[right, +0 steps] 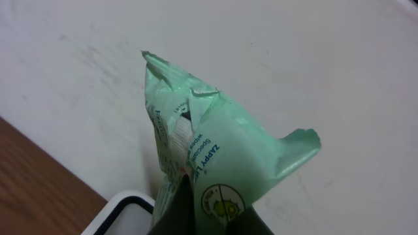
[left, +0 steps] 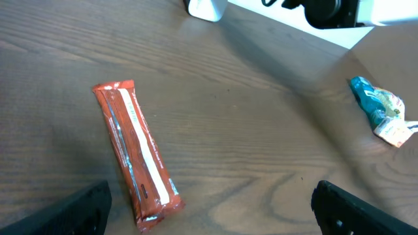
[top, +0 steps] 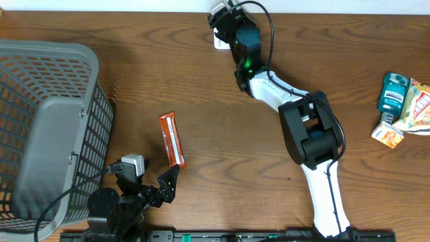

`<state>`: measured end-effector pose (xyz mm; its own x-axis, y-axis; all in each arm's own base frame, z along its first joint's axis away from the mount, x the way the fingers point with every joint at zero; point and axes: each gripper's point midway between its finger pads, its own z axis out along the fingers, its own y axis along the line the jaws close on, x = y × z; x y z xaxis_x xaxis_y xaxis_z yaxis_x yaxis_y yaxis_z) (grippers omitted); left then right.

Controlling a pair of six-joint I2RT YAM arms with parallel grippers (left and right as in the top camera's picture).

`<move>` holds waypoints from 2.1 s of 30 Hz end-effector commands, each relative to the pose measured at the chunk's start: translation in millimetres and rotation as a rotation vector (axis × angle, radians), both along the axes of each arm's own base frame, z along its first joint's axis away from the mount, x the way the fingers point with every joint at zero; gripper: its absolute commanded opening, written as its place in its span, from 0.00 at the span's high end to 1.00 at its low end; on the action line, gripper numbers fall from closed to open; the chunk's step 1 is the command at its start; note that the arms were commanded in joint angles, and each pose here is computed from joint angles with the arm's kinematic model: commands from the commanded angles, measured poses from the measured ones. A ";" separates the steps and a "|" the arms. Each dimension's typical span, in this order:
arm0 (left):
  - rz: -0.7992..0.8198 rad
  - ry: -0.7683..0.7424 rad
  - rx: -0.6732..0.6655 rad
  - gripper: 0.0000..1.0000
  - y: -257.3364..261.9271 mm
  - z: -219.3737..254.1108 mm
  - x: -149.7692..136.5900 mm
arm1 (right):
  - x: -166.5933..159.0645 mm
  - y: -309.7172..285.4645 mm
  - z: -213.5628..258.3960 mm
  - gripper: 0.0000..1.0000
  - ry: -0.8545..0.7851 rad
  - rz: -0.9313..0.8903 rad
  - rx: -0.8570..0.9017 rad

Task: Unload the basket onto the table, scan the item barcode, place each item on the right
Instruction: 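Carry the wipes pack to the white scanner with the right gripper, then move the wipes pack to the right table edge and release it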

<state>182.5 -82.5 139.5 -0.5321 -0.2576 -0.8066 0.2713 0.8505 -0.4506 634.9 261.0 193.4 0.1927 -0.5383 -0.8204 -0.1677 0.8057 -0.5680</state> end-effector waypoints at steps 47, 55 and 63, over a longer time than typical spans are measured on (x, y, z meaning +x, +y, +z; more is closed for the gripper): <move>0.008 -0.006 0.001 0.02 1.4 1.8 0.5 | -85.8 -434.6 -102.5 0.01 0.792 -1.125 -0.060; 0.008 -0.006 0.001 0.02 1.4 1.8 0.5 | -119.9 -180.6 -30.5 0.01 1.183 0.052 0.575; 0.008 -0.006 0.001 0.02 1.4 1.8 0.5 | -239.4 1.6 -12.1 0.01 1.564 0.683 0.623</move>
<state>182.5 -82.5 139.5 -0.5321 -0.2576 -0.8066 0.2713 0.8505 -0.4506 448.3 193.8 179.3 -0.8083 -0.2169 -0.5474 -0.5446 0.6289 0.5549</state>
